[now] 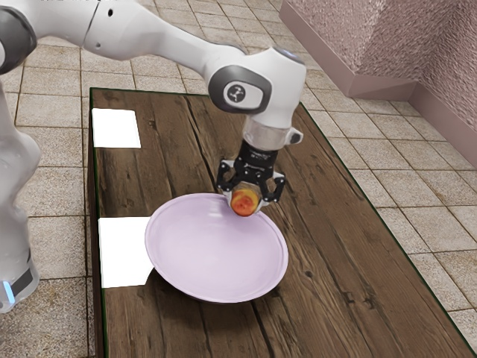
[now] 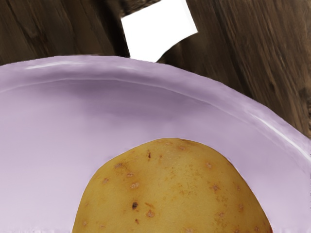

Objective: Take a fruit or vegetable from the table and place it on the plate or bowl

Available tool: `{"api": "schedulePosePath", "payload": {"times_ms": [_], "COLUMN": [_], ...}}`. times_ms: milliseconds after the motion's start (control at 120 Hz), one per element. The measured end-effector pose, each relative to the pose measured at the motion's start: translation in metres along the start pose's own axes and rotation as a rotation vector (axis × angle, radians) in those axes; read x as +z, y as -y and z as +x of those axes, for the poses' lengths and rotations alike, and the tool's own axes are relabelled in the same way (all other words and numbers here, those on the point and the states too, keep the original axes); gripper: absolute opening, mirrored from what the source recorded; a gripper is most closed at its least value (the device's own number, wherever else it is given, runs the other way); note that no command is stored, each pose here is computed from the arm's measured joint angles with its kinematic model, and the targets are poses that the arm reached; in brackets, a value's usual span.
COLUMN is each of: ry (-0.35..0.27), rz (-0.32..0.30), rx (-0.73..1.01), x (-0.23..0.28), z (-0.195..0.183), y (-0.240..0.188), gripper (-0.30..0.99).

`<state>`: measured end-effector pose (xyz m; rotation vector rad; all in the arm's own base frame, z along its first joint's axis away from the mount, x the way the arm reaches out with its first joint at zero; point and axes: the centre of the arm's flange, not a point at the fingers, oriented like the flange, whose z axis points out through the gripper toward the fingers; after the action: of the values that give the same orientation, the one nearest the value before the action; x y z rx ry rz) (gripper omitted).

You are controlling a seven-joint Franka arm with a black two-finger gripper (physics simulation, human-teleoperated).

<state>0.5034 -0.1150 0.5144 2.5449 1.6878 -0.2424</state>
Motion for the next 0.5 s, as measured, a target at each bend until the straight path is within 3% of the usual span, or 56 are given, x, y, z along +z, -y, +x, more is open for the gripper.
{"api": "schedulePosePath", "payload": {"times_ms": [300,375,500], "ry": [-0.004,-0.002,-0.002], "rz": [0.003,-0.004,-0.014], "rx": [0.144,0.148,0.161], "x": [0.014,0.013,0.010], "z": [-0.046,-0.042,-0.038], "y": [-0.014,-0.014,-0.013], "gripper": [0.29,0.47,0.60]}}
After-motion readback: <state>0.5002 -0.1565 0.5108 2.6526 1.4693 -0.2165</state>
